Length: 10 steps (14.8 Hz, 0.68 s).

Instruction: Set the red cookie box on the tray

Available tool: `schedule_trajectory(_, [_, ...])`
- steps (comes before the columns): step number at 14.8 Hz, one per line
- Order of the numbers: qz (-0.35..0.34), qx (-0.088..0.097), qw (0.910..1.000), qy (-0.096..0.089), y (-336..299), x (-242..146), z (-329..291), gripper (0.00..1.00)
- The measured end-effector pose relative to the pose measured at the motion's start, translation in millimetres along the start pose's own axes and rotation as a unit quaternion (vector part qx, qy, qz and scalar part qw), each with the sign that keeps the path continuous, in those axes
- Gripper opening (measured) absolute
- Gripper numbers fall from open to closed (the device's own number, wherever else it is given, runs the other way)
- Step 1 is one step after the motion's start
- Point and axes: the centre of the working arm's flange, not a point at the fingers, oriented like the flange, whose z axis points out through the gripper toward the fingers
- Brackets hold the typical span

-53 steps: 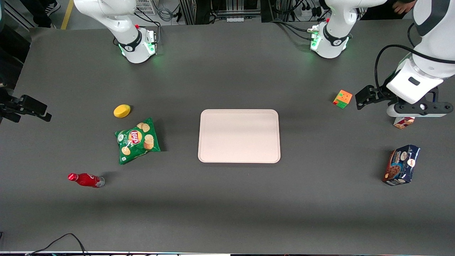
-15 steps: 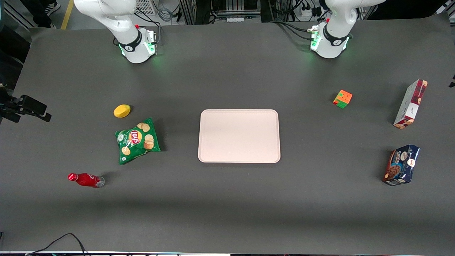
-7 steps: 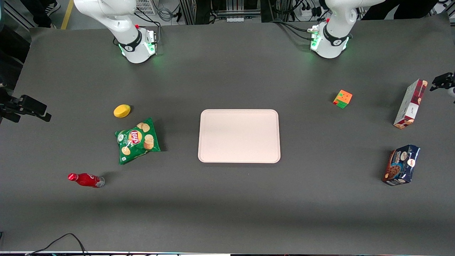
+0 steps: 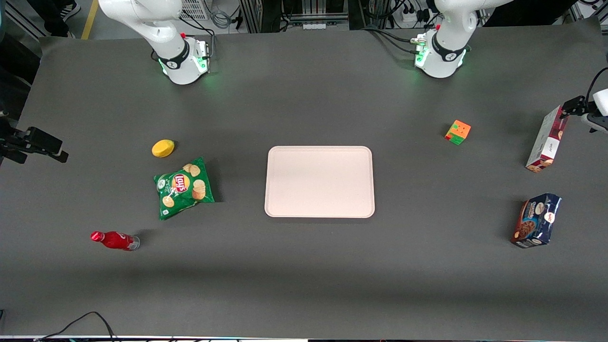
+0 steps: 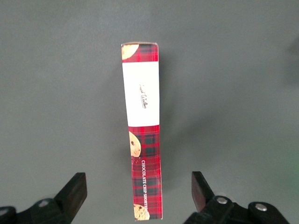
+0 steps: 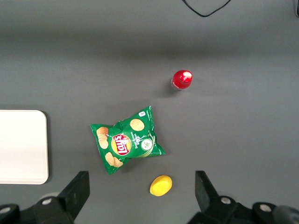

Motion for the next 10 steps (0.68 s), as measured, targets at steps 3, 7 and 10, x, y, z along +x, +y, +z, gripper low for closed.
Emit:
schedule_trajectory(3, [-0.005, 0.008, 0.9999, 0.005, 5.6, -6.6, 19.2, 1.0])
schedule_trajectory(7, [-0.007, 0.03, 0.9995, 0.003, -1.1, -6.7, 40.7, 1.0])
schedule_trajectory(10, [-0.019, 0.02, 0.9996, -0.001, -2.5, -11.2, 55.9, 1.0])
